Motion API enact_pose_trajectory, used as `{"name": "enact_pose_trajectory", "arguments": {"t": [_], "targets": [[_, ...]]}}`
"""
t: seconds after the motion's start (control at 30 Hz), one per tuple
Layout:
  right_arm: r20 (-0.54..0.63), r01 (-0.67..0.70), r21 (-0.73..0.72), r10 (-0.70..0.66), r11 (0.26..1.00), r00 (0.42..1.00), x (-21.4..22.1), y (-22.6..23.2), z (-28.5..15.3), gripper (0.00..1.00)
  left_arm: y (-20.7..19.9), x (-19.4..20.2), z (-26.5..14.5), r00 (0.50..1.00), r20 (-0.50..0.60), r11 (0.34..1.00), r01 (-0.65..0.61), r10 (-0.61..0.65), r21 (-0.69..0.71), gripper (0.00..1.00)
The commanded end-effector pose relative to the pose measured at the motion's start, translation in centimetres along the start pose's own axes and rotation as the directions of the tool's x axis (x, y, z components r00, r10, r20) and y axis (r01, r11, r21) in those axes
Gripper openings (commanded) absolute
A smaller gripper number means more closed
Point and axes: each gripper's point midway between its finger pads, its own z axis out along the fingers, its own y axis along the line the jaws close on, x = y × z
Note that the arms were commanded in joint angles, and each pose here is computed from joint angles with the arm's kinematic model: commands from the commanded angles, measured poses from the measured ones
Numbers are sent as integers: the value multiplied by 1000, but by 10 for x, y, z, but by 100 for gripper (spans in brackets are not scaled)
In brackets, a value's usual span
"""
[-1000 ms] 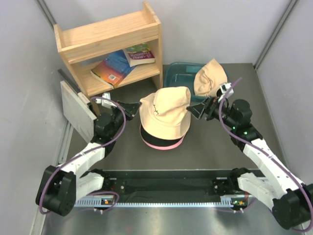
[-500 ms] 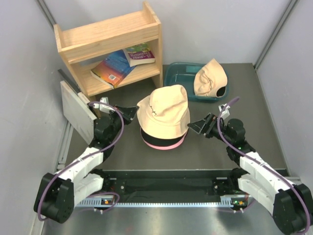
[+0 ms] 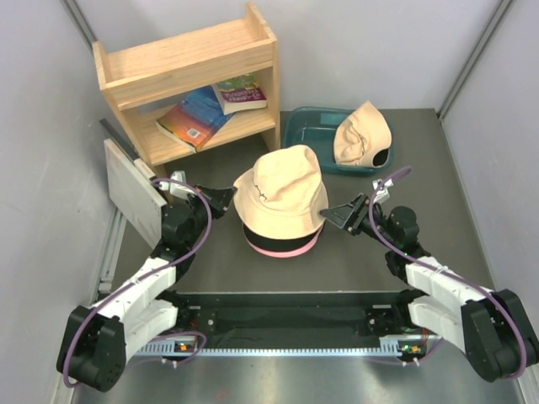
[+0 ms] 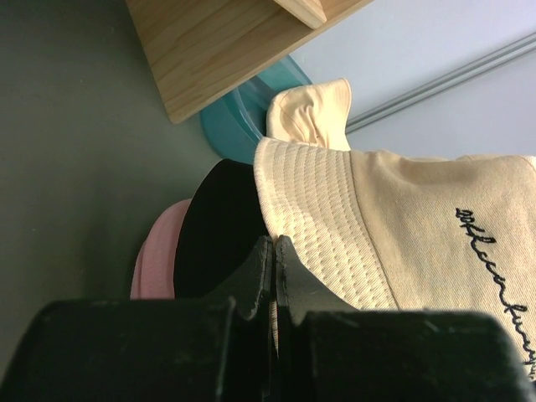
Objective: Stack the hats
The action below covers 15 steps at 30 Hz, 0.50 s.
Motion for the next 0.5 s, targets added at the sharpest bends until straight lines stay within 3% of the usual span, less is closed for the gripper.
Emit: {"name": "enact_pose_trajectory", "arguments": {"t": [0.0, 0.1, 0.2, 0.47], "targets": [[45, 42, -112, -37, 993, 998, -12, 29, 3, 71, 5, -1, -1, 1000, 12, 1000, -28, 28, -12, 0], [26, 26, -105, -24, 994, 999, -8, 26, 9, 70, 6, 0, -2, 1000, 10, 1000, -27, 27, -12, 0], [-9, -11, -92, 10, 996, 1000, 1, 21, 17, 61, 8, 1, -2, 1000, 8, 999, -28, 28, -15, 0], [-29, -54, -111, 52, 992, 998, 12, 27, 22, 1, 19, 13, -10, 999, -33, 999, -38, 37, -36, 0]]}}
